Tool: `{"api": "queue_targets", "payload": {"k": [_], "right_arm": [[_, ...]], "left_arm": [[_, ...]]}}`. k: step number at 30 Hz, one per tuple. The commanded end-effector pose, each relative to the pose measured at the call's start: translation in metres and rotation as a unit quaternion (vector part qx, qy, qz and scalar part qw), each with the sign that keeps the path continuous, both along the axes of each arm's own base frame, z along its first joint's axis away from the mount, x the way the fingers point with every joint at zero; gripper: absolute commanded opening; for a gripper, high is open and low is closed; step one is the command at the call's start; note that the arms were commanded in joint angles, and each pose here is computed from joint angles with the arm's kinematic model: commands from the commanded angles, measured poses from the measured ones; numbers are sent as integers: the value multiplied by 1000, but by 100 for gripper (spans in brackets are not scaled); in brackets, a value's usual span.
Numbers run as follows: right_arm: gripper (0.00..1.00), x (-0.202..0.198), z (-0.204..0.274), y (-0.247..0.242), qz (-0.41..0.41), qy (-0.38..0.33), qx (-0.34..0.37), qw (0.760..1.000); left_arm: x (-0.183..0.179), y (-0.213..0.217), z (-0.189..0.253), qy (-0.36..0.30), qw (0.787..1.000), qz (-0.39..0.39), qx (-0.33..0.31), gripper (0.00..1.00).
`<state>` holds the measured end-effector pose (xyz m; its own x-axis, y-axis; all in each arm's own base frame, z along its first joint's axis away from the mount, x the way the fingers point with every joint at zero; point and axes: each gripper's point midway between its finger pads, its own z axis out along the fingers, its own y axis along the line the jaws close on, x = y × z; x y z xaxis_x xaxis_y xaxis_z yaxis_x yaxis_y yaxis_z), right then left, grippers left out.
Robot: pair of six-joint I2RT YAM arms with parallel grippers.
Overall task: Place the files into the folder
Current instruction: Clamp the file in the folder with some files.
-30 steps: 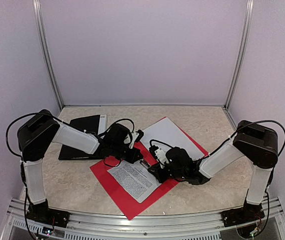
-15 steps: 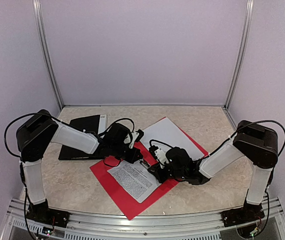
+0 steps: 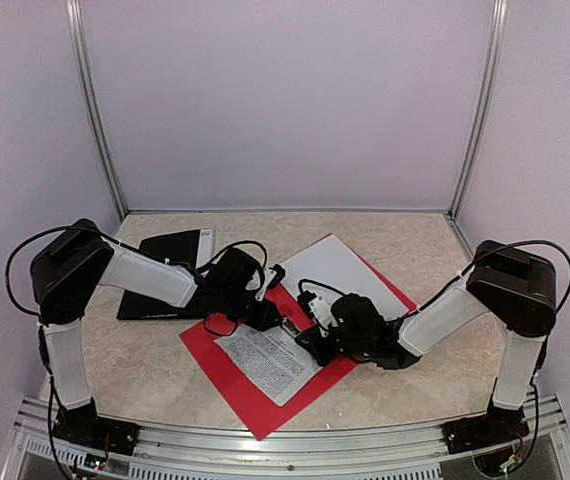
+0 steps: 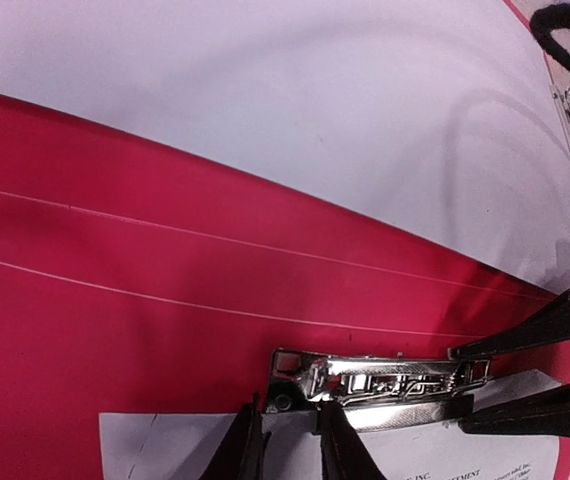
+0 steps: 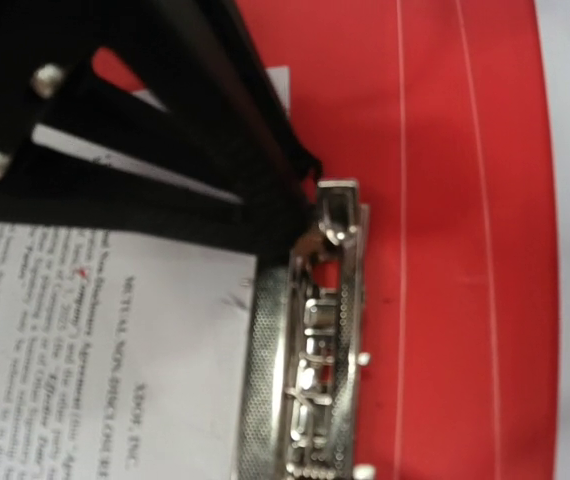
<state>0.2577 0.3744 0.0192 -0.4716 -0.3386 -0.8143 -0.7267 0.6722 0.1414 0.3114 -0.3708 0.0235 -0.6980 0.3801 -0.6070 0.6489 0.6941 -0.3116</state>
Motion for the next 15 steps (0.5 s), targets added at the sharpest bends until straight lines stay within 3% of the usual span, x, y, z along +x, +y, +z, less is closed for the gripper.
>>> {"api": "queue_targets", "payload": {"k": [1,7,15], "right_arm": [[22,-38,-79,-58,-2,99,-153,983],[32,-29,-46,-44,-3,81,-126,989],[64,-12,35,-29,-21,41,-70,996]], "left_arm": [[-11,21,-12,29,999,12,41,22],[-11,21,23,5,1000,13,14,37],[-23,36,72,-34,999,26,-14,56]]}}
